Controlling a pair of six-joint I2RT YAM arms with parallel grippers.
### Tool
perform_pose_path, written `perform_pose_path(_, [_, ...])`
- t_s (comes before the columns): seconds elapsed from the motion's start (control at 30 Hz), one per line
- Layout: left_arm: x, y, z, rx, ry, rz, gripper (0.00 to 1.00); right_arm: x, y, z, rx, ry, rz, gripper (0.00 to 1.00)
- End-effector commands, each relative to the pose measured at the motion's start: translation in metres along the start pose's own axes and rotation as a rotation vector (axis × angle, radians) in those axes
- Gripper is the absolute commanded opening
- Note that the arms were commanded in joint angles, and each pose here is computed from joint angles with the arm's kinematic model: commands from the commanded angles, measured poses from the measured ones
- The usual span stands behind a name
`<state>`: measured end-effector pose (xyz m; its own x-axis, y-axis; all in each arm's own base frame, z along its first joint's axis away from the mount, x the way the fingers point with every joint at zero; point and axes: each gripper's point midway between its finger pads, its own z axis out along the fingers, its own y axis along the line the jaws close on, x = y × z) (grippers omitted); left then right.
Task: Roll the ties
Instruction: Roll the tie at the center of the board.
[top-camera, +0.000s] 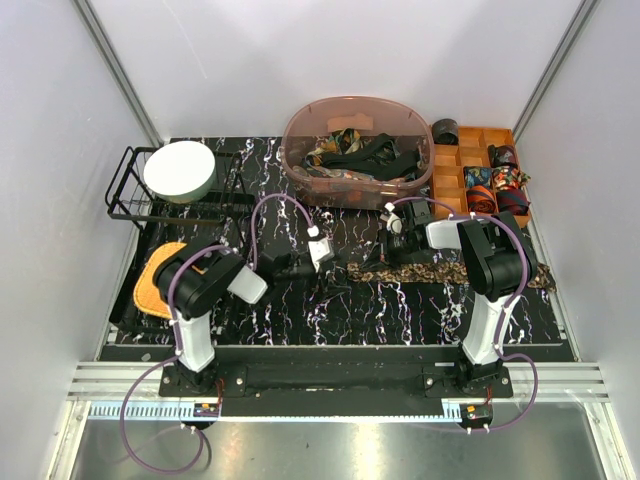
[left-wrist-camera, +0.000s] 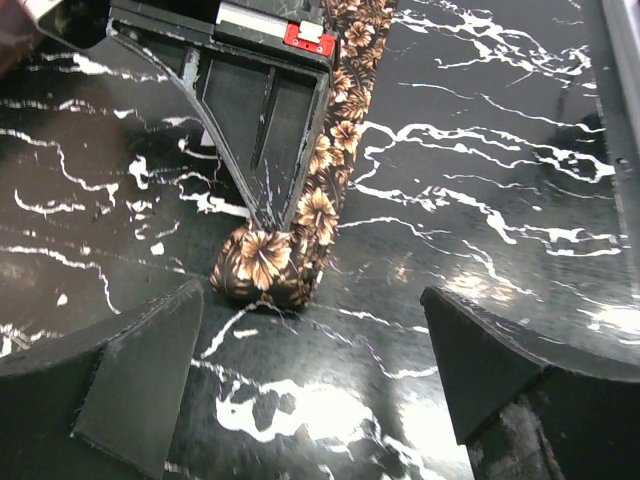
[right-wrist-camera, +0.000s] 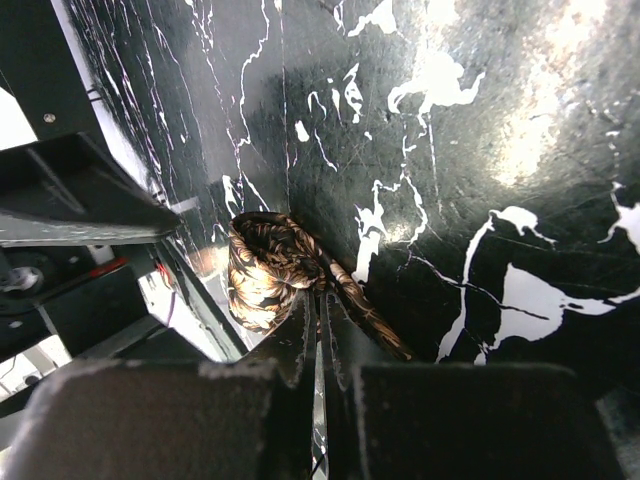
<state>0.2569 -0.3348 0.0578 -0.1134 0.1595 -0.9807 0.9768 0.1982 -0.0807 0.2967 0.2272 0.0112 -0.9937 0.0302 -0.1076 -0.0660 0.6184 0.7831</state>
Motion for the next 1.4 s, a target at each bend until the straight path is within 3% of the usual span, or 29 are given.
perform_pose_path(0.0, [-0.027,0.01,0.011,-0.029,-0.149,0.167,0.93,0.012,-0.04,0.006,0.167,0.036,-0.004,0.0])
perform_pose_path(0.5, [0.007,0.012,0.019,-0.055,-0.12,0.175,0.84,0.04,-0.032,0.003,0.148,0.094,0.103,0.0])
perform_pose_path(0.67, [0.008,0.011,0.026,-0.04,-0.127,0.108,0.81,0.046,-0.029,0.0,0.138,0.089,0.082,0.0])
perform_pose_path(0.87, [0.016,-0.014,0.033,0.089,-0.13,0.11,0.7,0.046,-0.03,0.002,0.142,0.078,0.071,0.0])
perform_pose_path(1.37, [0.019,-0.012,0.042,0.118,-0.072,0.052,0.5,0.044,-0.03,0.002,0.148,0.066,0.063,0.0])
